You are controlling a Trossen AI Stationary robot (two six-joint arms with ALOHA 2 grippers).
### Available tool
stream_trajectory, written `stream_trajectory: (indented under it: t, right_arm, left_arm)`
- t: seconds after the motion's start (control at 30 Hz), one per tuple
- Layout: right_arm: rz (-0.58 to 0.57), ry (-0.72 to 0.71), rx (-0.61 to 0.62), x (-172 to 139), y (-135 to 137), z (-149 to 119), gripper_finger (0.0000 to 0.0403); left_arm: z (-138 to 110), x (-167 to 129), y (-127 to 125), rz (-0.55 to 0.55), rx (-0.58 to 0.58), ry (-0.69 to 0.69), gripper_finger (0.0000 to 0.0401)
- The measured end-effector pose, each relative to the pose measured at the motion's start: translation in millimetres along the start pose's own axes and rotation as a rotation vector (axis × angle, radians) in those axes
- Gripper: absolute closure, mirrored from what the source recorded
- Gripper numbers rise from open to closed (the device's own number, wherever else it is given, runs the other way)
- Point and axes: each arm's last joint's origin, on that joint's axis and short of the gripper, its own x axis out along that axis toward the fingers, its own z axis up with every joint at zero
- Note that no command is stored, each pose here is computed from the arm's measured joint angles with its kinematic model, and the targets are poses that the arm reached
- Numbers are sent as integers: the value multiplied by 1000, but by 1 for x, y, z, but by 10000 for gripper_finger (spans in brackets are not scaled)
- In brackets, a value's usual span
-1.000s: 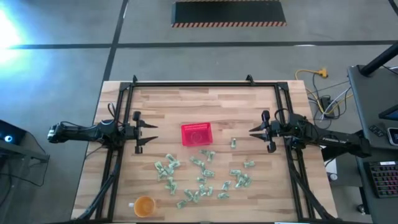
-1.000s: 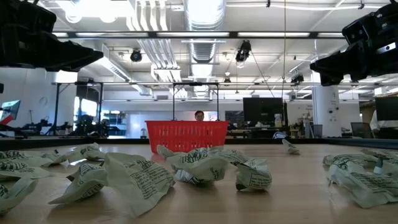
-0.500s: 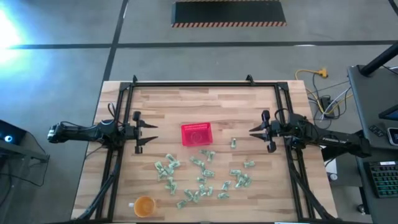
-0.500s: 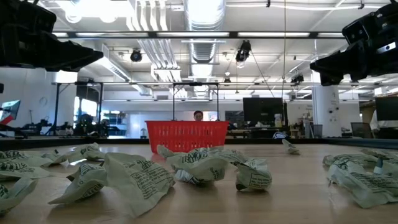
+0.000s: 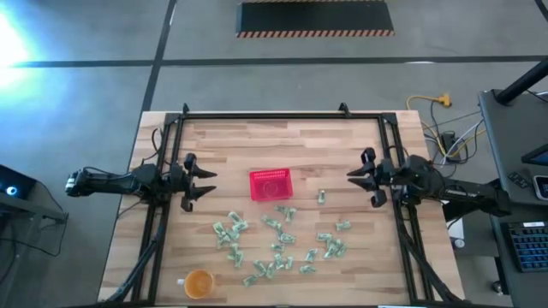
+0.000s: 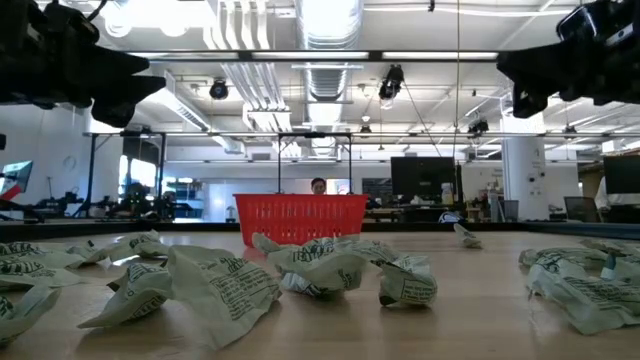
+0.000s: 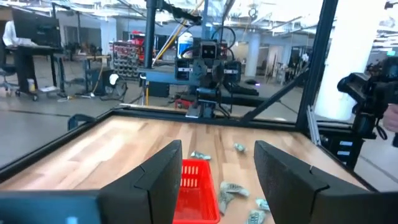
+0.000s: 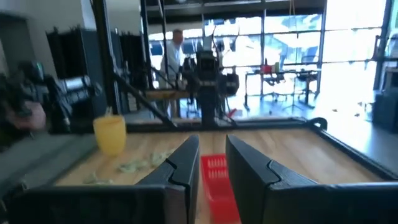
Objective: Pick and place items into bin
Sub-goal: Put the stevia packet into the red bin
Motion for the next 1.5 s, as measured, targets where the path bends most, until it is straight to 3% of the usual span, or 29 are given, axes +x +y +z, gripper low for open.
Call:
stream_trajectory:
  t: [0.1,0.27,0.4,0.67,0.83,0.97,1.17,1.33,1.5]
  right_arm:
    - [6,-30,40,0,0,3,335]
    - [14,-27,-65,0,1,3,335]
    - [17,-54,-72,0,1,5,335]
    - [52,-293,-136,-3,6,29,335]
    - [47,-250,-113,1,5,31,335]
    - [26,-91,-106,11,4,40,335]
    - [-72,310,-149,35,1,57,335]
    - [-235,723,-80,53,-9,46,329]
    - [-250,924,49,72,-18,20,297]
  left_arm:
    - [0,0,0,0,-1,-3,216]
    - [0,0,0,-4,-69,-2,216]
    - [1,0,0,-5,-129,-8,216]
    - [16,1,-1,18,32,-162,216]
    - [25,-1,0,65,35,-261,216]
    - [29,-2,0,70,83,-303,216]
    - [32,-3,0,87,183,-330,216]
    - [32,-3,0,88,187,-324,216]
    - [30,-2,0,92,213,-308,216]
